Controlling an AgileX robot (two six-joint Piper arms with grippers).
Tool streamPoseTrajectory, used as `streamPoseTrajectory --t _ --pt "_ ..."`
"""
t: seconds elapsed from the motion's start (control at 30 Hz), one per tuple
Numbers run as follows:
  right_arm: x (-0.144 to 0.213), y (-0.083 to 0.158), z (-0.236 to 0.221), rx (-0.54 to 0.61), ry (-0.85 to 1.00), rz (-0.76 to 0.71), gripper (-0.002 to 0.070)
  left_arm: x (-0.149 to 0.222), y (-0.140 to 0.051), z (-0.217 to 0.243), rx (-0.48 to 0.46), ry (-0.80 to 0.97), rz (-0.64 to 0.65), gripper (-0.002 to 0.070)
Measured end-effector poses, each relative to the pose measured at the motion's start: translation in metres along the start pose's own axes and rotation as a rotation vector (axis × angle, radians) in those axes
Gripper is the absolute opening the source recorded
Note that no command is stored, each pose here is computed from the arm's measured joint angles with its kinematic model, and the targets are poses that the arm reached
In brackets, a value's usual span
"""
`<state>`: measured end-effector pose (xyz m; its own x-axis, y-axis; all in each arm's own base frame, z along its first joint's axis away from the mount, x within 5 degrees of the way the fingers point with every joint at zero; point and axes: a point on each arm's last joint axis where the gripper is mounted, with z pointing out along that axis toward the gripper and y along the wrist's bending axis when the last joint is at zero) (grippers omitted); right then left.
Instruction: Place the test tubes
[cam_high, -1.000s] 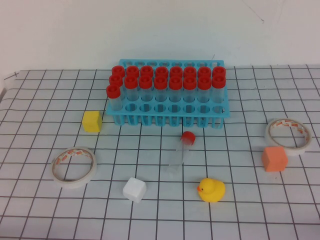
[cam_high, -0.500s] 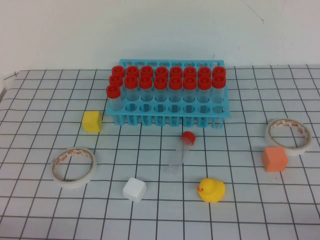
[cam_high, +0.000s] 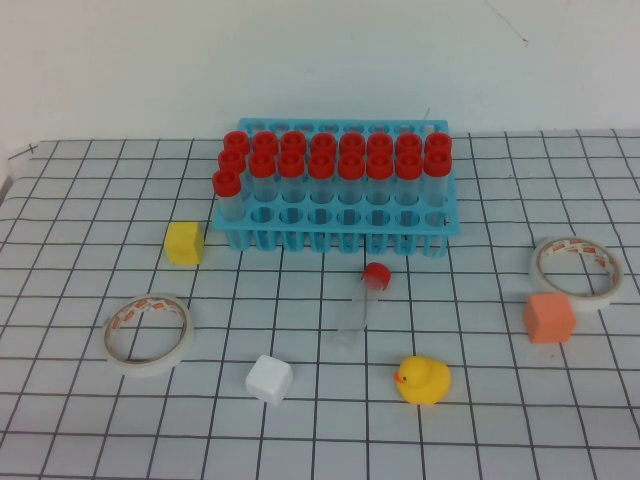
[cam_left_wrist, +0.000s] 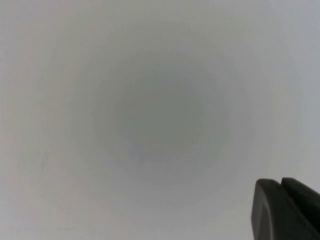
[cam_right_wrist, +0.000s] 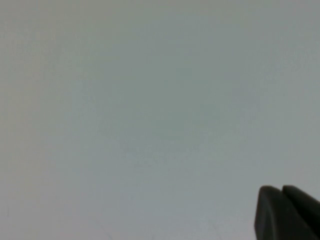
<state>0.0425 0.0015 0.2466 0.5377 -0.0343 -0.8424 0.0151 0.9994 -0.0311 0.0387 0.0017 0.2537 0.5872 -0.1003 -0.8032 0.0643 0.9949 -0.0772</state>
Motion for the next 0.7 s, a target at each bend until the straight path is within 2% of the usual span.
streamPoseTrajectory --t 0.13,0.37,0.6,0.7 --pt "-0.003 0.0 0.0 -0.002 -0.036 0.002 -0.0001 -0.011 0.0 -0.001 -0.002 -0.119 0.0 -0.0002" --pt "-0.003 0.0 0.0 -0.001 -0.034 0.002 -0.0001 -0.013 0.0 -0.001 -0.002 -0.142 0.0 -0.0002" --pt "0.007 0.0 0.001 0.005 0.099 0.002 -0.0001 -0.012 0.0 -0.001 -0.004 -0.134 -0.008 -0.0001" --pt "-0.001 -0.002 0.005 0.013 0.195 0.0 -0.0001 -0.008 0.0 0.003 -0.002 -0.025 -0.031 -0.0001"
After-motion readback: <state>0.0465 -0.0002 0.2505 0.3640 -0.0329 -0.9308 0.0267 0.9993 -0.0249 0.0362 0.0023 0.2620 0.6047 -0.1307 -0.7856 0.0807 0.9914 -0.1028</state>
